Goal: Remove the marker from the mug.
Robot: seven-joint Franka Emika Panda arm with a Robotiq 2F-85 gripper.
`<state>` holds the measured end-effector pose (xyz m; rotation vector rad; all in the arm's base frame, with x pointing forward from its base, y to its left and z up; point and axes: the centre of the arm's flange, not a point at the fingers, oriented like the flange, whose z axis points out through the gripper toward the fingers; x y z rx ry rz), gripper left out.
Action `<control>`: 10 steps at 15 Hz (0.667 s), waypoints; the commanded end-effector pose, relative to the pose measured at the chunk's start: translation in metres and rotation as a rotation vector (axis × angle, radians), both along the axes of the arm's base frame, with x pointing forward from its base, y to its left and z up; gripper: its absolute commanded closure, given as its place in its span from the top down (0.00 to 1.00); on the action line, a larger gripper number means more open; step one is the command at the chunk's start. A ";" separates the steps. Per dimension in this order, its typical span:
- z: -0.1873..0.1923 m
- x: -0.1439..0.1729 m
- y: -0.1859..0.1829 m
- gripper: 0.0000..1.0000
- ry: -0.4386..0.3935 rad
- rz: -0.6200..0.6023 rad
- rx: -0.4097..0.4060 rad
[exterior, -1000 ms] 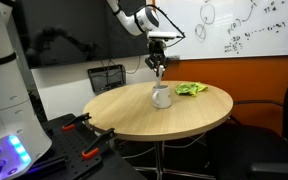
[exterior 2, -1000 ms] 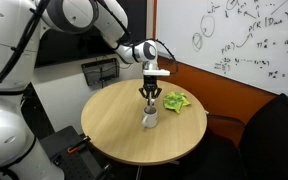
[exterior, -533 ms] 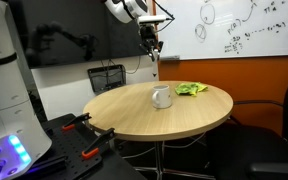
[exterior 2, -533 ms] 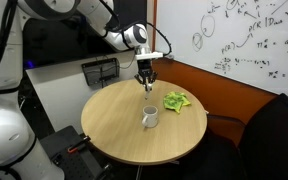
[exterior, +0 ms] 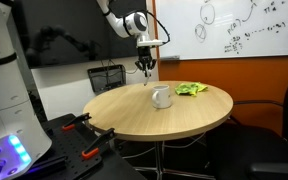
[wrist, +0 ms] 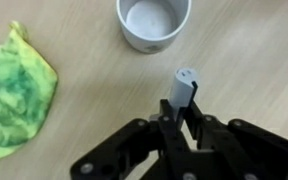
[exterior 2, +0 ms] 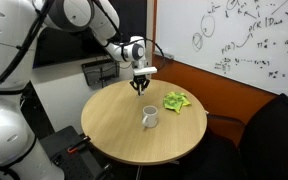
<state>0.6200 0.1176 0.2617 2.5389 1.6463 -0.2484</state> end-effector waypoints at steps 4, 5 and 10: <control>-0.033 0.006 0.048 0.05 0.063 0.142 0.108; -0.034 0.000 0.057 0.05 0.087 0.182 0.125; -0.048 -0.032 0.087 0.05 0.163 0.361 0.154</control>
